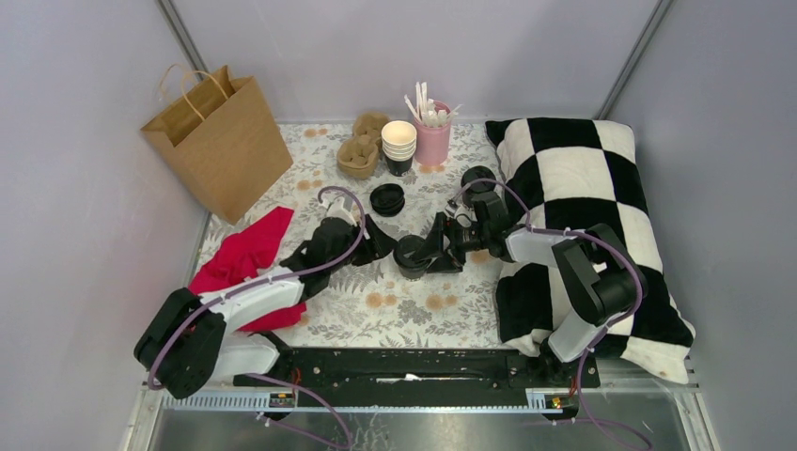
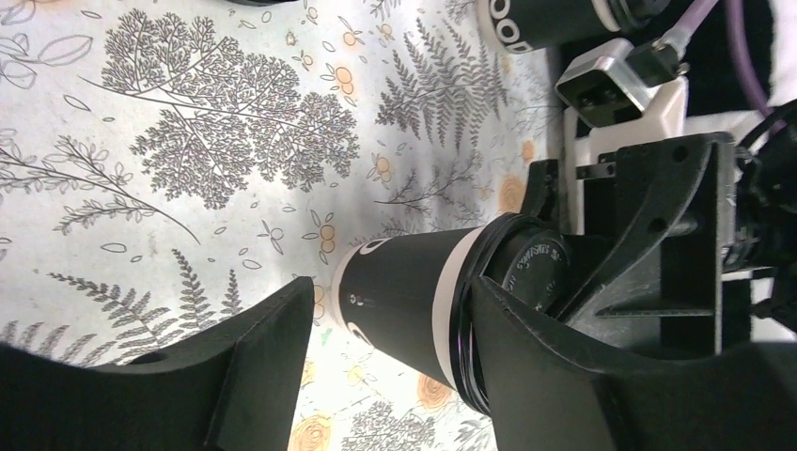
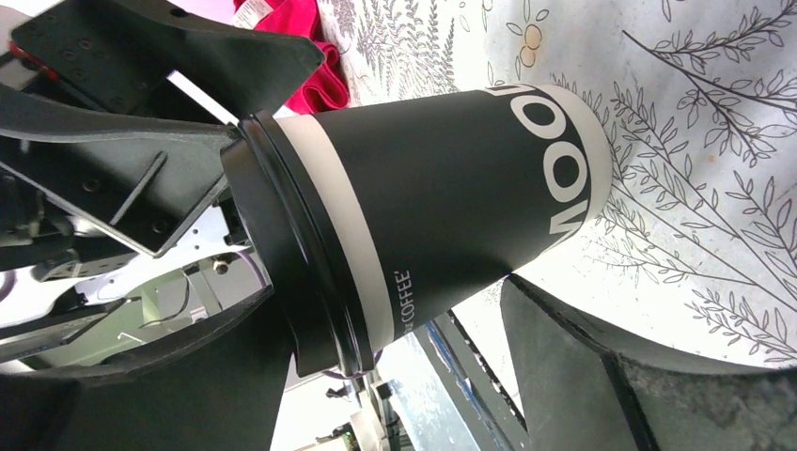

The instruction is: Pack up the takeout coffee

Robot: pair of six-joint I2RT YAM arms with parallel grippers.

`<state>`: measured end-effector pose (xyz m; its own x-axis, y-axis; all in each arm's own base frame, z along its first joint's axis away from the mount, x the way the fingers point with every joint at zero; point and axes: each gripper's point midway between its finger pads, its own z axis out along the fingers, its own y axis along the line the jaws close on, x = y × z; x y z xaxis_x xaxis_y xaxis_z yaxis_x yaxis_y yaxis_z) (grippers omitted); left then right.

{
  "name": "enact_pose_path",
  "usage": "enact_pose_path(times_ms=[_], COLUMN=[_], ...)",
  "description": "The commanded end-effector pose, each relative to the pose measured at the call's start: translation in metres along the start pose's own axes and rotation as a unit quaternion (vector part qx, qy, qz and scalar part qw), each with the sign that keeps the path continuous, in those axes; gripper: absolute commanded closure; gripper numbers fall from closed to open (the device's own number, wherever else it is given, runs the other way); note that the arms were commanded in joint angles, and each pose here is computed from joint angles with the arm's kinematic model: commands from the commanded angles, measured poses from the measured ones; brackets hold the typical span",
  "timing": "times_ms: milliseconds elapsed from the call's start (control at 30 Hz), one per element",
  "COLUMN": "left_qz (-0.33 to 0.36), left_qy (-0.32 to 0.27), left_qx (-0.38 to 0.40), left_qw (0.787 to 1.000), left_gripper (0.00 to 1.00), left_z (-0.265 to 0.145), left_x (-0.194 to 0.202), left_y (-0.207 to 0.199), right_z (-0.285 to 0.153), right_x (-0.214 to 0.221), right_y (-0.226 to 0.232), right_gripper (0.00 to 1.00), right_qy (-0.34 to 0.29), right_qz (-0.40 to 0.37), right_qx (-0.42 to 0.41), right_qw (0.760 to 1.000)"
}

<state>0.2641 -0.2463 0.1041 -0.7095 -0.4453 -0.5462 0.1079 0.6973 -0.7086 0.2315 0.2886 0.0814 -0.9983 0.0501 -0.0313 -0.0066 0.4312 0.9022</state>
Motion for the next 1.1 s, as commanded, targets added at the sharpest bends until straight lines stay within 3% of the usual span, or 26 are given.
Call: enact_pose_path(times_ms=[0, 267, 533, 733, 933, 1067], left_qz=[0.047, 0.069, 0.091, 0.087, 0.054, 0.043], left_qy=[0.136, 0.102, 0.064, 0.064, 0.114, 0.136], left_qx=[0.006, 0.004, -0.004, 0.03, 0.123, 0.127], left_qw=[0.99, 0.992, 0.994, 0.994, 0.984, 0.982], left_gripper=[0.32, 0.23, 0.14, 0.11, 0.09, 0.18], left_z=[-0.01, -0.017, -0.038, -0.044, -0.033, -0.013], left_x=[0.04, 0.009, -0.023, -0.022, 0.002, 0.015], left_y=[-0.009, -0.021, -0.026, -0.038, -0.06, -0.052], right_z=[0.002, -0.007, -0.027, -0.041, -0.056, -0.045], right_x=[-0.017, -0.023, -0.029, -0.029, -0.024, -0.016], right_y=[-0.003, 0.018, 0.03, 0.038, 0.033, 0.032], right_gripper=[0.16, 0.09, 0.0, 0.0, 0.0, 0.11], right_qy=[-0.03, -0.029, -0.036, -0.04, -0.03, -0.015], right_qz=[-0.033, -0.066, -0.11, -0.136, -0.185, -0.156], right_qx=[0.043, 0.046, 0.101, 0.129, 0.187, 0.153], right_qw=[0.998, 0.996, 0.988, 0.981, 0.964, 0.976])
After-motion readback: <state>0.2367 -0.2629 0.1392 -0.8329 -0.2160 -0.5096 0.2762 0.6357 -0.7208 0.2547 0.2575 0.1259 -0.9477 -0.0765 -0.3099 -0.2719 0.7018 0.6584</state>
